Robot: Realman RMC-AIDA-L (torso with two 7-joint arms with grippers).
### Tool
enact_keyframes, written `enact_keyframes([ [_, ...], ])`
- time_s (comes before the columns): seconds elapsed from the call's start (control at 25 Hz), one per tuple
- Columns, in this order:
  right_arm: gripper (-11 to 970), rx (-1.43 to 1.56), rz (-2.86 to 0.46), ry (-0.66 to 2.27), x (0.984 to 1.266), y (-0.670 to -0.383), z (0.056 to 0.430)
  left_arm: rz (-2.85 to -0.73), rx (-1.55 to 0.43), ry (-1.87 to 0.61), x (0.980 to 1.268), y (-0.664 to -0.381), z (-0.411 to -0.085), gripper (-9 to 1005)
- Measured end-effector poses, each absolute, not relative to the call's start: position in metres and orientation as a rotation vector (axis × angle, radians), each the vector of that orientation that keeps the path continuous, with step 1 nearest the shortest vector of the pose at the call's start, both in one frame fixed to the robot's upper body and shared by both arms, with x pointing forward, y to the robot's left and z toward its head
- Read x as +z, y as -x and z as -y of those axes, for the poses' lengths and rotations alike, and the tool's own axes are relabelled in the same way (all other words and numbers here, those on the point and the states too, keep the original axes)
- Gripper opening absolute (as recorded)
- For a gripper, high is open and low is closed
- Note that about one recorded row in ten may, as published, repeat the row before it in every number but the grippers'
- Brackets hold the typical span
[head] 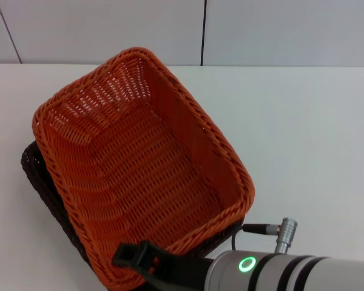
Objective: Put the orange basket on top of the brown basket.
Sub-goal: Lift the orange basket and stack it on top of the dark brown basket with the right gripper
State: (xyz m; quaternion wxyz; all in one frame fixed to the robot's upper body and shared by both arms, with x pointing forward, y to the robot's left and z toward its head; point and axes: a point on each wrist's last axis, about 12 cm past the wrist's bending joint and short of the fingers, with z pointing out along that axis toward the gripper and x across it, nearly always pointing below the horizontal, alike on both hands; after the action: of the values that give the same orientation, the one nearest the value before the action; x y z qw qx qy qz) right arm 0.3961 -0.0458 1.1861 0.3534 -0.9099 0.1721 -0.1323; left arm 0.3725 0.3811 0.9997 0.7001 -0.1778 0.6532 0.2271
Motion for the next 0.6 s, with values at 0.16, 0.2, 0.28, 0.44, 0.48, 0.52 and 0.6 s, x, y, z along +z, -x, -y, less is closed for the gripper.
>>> enact_keyframes([
  [0.16, 652, -0.314, -0.437, 2.360, 1.183, -0.388, 0.045, -1.455, 0.505, 0.395, 0.999, -0.372, -0.381, 670],
  [0.2, 652, -0.314, -0.437, 2.360, 1.183, -0.388, 0.045, -1.455, 0.505, 0.395, 0.999, -0.372, -0.381, 670],
  [0.28, 653, -0.302, -0.412, 2.365, 1.181, -0.383, 0.043, -1.454, 0.507, 0.395, 1.000, -0.371, -0.382, 670],
  [0.44, 654, -0.301, -0.395, 2.352, 1.182, -0.381, 0.041, -1.453, 0.516, 0.394, 1.000, -0.370, -0.384, 670],
  [0.48, 654, -0.301, -0.375, 2.327, 1.184, -0.379, 0.038, -1.457, 0.523, 0.389, 0.999, -0.369, -0.386, 670],
  [0.52, 654, -0.301, -0.375, 2.327, 1.184, -0.379, 0.038, -1.457, 0.523, 0.389, 0.999, -0.369, -0.386, 670],
  [0.6, 654, -0.302, -0.358, 2.303, 1.185, -0.378, 0.035, -1.461, 0.531, 0.383, 0.999, -0.369, -0.388, 670],
])
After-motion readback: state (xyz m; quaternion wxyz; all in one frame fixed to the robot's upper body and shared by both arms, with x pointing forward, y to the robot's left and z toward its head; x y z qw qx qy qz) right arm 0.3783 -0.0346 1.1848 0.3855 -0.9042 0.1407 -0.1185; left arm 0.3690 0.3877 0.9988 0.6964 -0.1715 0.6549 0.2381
